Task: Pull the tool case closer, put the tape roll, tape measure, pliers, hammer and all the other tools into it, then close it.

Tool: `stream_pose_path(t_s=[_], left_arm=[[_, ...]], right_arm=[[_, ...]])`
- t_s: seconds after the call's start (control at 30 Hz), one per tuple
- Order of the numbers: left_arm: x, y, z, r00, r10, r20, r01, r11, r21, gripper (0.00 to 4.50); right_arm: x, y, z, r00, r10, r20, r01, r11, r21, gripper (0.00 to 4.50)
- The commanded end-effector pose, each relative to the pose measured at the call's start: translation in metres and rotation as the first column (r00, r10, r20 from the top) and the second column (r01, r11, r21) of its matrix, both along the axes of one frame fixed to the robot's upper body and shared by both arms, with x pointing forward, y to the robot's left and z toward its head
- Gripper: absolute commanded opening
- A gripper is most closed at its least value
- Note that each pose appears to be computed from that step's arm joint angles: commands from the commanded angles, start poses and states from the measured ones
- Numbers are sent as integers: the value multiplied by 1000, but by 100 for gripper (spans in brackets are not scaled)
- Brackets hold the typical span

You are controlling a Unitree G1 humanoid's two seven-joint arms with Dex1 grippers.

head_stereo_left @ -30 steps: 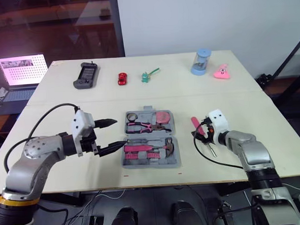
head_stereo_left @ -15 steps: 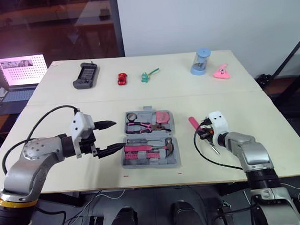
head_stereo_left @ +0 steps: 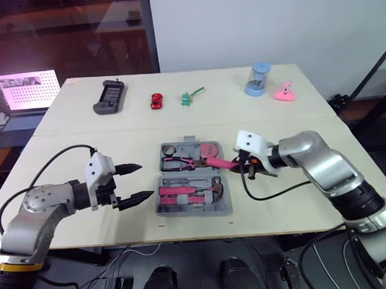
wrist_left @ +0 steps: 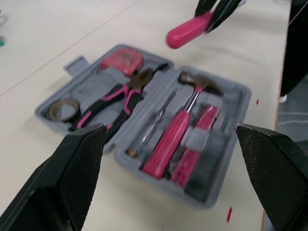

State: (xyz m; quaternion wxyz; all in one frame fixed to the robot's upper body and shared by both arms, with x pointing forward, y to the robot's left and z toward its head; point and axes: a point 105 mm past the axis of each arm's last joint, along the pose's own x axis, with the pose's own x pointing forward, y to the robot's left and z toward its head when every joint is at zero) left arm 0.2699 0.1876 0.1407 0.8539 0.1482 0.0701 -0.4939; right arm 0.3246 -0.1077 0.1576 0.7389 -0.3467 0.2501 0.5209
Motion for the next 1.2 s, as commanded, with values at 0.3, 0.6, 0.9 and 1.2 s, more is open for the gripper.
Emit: stream_pose_path(t_s=[0.3, 0.6, 0.9, 1.2], left_arm=[[-13, 24, -19, 998, 68, -10, -68, 996, 55, 450], [-24, 30, -27, 995, 90, -33, -88, 994, 60, 450], [-29, 28, -31, 995, 95, -43, -93, 994, 57, 450], [-31, 29, -32, 993, 106, -48, -103, 993, 59, 450]], right_arm=[[-26, 74, -25, 965, 226, -130, -247, 953, -174, 42], [-26, 103, -48, 971, 171, -165, -203, 958, -204, 42], [-24, 114, -63, 974, 133, -183, -172, 960, -221, 42], [-28, 131, -69, 972, 141, -190, -178, 964, -196, 42]])
